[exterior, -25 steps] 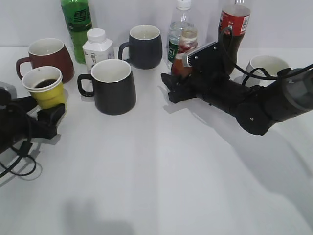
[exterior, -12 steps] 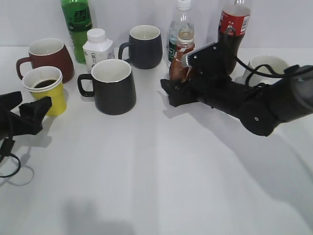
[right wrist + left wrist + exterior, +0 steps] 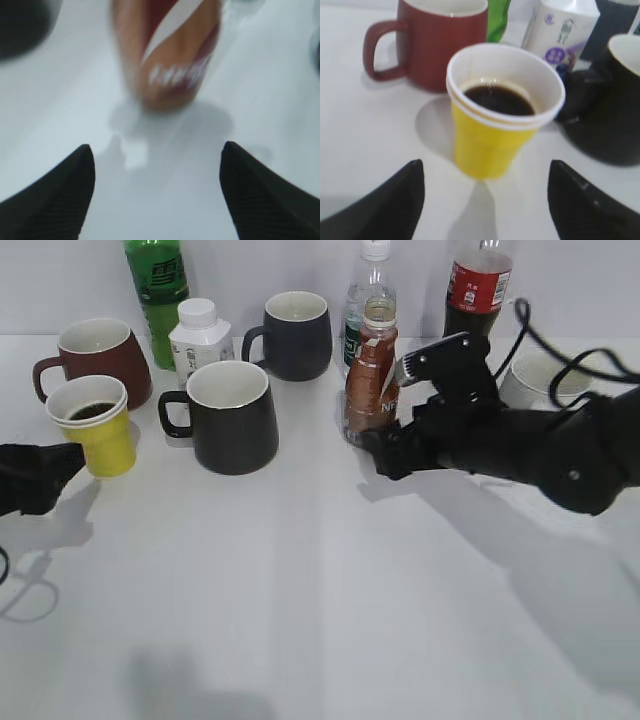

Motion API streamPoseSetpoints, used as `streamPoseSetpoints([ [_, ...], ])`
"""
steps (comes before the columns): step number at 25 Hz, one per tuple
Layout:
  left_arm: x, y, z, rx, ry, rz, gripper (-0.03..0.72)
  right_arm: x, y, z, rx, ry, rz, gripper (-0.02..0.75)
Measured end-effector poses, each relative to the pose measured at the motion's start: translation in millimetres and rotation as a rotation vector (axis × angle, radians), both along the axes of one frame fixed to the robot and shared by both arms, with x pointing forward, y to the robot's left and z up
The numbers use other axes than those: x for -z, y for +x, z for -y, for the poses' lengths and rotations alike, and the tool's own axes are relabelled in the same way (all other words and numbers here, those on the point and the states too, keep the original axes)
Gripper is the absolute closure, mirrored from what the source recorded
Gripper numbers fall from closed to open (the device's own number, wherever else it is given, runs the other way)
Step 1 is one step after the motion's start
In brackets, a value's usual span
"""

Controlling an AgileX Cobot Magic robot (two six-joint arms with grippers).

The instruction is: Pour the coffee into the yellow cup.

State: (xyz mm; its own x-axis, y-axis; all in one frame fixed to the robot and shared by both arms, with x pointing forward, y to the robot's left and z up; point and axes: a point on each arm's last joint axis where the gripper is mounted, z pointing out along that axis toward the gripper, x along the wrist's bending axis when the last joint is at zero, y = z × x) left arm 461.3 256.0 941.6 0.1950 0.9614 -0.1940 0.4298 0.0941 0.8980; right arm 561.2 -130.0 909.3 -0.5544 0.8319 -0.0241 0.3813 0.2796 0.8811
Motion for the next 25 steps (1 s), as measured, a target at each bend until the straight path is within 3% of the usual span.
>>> streamPoseSetpoints([
  [6,-22,-7,-7,-0.064,0.056,-0.146,0.139,-27,-18,1,0.009,-0.088,-0.104,0.158],
  [16,-76,-35,-18,-0.208,0.068,-0.616,0.143,-81,-85,8,0.016,-0.297,-0.38,0.162],
  [22,-104,-86,-24,-0.074,0.221,-0.781,0.145,-120,-125,38,0.068,-0.354,-0.504,0.163],
  [25,-118,-118,-27,-0.015,0.235,-0.738,0.154,-141,-147,51,0.08,-0.324,-0.526,0.163],
])
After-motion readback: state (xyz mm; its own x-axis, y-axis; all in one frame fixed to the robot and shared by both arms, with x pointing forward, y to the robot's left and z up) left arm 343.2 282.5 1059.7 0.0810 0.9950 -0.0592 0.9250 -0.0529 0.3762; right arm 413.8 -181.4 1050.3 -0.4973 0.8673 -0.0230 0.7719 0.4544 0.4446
